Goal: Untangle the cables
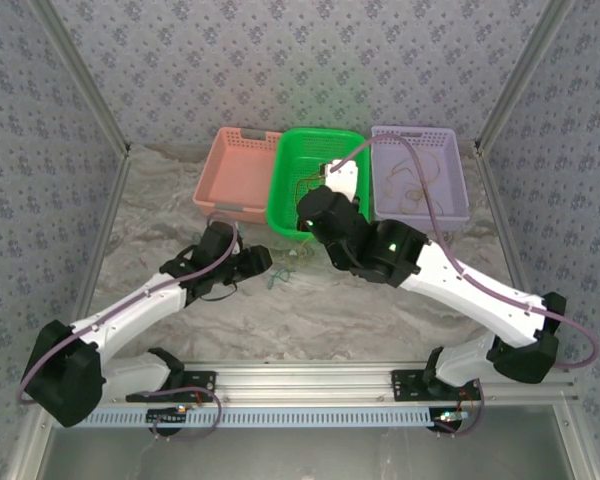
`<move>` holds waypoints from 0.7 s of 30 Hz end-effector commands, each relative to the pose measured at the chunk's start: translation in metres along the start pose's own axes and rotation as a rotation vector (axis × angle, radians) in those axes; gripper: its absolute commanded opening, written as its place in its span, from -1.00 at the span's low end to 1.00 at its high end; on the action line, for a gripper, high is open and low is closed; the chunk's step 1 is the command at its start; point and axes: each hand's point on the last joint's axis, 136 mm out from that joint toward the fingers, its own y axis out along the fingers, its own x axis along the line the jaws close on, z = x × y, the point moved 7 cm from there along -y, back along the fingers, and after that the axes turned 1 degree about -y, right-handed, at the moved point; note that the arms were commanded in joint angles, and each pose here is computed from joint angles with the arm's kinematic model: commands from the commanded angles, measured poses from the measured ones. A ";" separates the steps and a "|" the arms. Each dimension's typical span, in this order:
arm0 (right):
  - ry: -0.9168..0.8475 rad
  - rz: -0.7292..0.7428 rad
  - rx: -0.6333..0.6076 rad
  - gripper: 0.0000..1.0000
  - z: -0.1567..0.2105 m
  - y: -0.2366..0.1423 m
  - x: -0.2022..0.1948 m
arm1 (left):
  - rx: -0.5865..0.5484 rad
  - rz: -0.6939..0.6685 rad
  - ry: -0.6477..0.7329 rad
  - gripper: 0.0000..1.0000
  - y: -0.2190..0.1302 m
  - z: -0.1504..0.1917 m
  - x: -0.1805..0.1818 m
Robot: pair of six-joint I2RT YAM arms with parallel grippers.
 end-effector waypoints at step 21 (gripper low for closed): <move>-0.008 0.040 0.020 -1.00 -0.016 -0.043 -0.087 | -0.086 0.167 0.179 0.12 0.012 0.048 -0.087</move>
